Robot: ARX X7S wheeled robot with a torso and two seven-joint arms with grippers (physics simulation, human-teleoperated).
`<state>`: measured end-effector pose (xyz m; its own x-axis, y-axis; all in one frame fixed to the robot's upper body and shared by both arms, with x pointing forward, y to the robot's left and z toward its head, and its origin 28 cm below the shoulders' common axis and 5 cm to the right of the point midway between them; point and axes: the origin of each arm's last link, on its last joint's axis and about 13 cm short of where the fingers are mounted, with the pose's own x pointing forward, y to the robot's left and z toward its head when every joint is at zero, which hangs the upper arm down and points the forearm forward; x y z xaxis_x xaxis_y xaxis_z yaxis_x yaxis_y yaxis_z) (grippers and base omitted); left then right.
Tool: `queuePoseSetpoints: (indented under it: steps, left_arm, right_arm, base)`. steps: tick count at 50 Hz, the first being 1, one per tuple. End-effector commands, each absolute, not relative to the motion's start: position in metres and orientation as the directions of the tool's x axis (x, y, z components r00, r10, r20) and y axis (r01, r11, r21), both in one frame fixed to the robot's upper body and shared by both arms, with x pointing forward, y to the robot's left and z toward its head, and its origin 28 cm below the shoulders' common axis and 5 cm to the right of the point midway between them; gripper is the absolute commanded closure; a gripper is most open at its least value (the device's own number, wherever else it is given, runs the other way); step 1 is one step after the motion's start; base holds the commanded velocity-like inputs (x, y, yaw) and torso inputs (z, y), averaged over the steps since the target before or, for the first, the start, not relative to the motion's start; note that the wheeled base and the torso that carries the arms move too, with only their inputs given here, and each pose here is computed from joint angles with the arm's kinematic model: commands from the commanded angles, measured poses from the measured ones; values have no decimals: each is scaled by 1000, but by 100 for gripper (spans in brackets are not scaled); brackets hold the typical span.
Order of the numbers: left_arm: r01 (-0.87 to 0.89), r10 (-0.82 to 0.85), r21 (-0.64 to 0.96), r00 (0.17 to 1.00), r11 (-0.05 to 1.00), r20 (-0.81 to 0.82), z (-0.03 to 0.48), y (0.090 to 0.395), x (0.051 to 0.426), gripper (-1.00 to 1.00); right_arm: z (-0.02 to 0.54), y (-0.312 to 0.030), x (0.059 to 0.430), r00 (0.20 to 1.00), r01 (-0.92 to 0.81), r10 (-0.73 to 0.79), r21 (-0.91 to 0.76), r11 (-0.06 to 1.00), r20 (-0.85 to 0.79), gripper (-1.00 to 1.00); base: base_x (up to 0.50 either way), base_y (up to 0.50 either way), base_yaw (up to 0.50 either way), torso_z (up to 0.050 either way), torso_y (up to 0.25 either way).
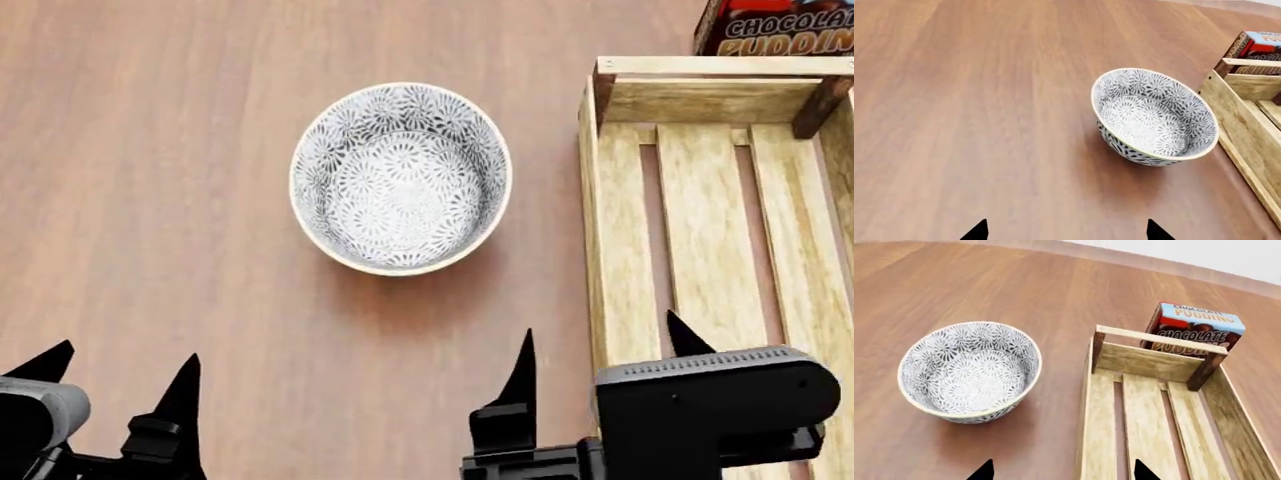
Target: Pick up the bowl on the left and put it in the tray.
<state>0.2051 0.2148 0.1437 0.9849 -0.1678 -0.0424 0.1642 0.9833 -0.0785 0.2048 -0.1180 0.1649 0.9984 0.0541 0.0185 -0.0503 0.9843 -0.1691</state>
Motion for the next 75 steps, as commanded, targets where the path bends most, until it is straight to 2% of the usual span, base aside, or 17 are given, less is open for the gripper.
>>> queuePoseSetpoints:
  steps: [1,8,15,22,32,49,62,75]
  left_arm:
    - [160,-166,-84,984,984,-66,139,215,207,-100]
    - [158,-164,-85,983,984,-78,135,217,207,-100]
    - [158,-165,-82,983,984,-83,134,217,208,-100]
    - [166,-173,-82,982,983,-82,135,217,206,-100]
    - [161,-168,-84,982,983,-86,134,220,207,-100]
    - [160,-168,-88,982,983,-89,131,223,208,-100]
    - [165,-174,-94,981,982,-91,129,224,207,-100]
    - [164,-173,-99,981,982,-90,128,225,207,-100]
  right_arm:
    - [179,-118,231,986,-138,163,-382,914,33,-100]
    - [197,-115,259,947,-231,321,-640,733,26,-100]
    - [205,-108,271,905,-327,417,-754,569,-78,-100]
    - [207,-97,289,878,-373,456,-806,460,-145,-100]
    - [200,-84,315,862,-439,443,-803,403,-248,-100]
    - [184,-71,351,881,-403,400,-843,357,-252,-100]
    - [171,-67,365,878,-400,389,-876,269,-281,-100]
    - [156,-61,368,869,-416,392,-875,248,-302,-100]
  base:
    - [0,0,0,0,0]
    - [0,0,0,0,0]
    - [0,0,0,0,0]
    - [0,0,0,0,0]
    - [0,0,0,0,0]
    - [0,0,0,0,0]
    - [0,0,0,0,0]
    - [0,0,0,0,0]
